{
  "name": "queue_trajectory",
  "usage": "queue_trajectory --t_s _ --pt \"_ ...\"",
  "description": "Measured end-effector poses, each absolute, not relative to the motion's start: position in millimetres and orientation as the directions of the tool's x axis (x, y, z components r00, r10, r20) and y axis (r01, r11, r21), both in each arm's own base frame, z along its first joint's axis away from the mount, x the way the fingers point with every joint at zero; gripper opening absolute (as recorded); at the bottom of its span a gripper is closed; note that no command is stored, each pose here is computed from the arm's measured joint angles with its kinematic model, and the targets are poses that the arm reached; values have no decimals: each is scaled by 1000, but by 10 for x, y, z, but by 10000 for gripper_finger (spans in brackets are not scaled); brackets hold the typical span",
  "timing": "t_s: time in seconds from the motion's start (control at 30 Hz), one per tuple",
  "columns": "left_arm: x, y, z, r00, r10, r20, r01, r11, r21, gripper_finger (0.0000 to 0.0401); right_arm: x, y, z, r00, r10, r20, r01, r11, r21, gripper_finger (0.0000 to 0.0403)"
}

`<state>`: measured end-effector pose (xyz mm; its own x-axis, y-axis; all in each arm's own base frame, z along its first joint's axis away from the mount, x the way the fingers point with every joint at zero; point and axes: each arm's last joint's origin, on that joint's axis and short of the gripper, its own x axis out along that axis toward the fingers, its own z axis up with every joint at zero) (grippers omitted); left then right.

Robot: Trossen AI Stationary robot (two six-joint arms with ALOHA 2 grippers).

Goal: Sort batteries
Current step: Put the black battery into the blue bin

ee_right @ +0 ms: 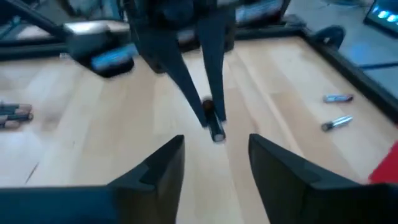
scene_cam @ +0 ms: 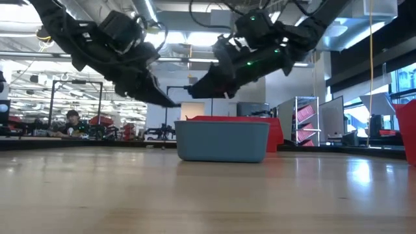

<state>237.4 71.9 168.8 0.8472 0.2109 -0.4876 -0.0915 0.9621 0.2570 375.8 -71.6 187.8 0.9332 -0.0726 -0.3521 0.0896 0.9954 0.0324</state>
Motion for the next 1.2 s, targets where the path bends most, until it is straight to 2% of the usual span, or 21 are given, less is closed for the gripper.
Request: queue_trajectory --t_s 0.13,0.27,0.6,0.77,0.97,1.2 --pt "2398 648 1699 857 187 -481 -67 965 255 26 3905 -748 1877 930 -83 -358 91 996 7 213" --pt "2416 593 1703 863 167 -477 -48 966 252 27 3999 -761 1843 922 -70 -382 65 998 -24 214" --pt "2421 571 1703 865 160 -476 -41 967 250 32 4020 -733 1828 920 40 -390 -45 999 -3 146" --pt "2421 571 1704 865 161 -475 -42 967 250 27 4019 -713 1811 913 2 -408 -17 999 -32 118" --pt "2424 572 1710 867 161 -471 -52 970 235 35 4019 -704 1811 912 28 -408 -41 999 -25 81" --pt "2427 572 1715 870 161 -466 -56 971 232 33 4029 -656 1813 913 25 -407 -50 997 -50 67"
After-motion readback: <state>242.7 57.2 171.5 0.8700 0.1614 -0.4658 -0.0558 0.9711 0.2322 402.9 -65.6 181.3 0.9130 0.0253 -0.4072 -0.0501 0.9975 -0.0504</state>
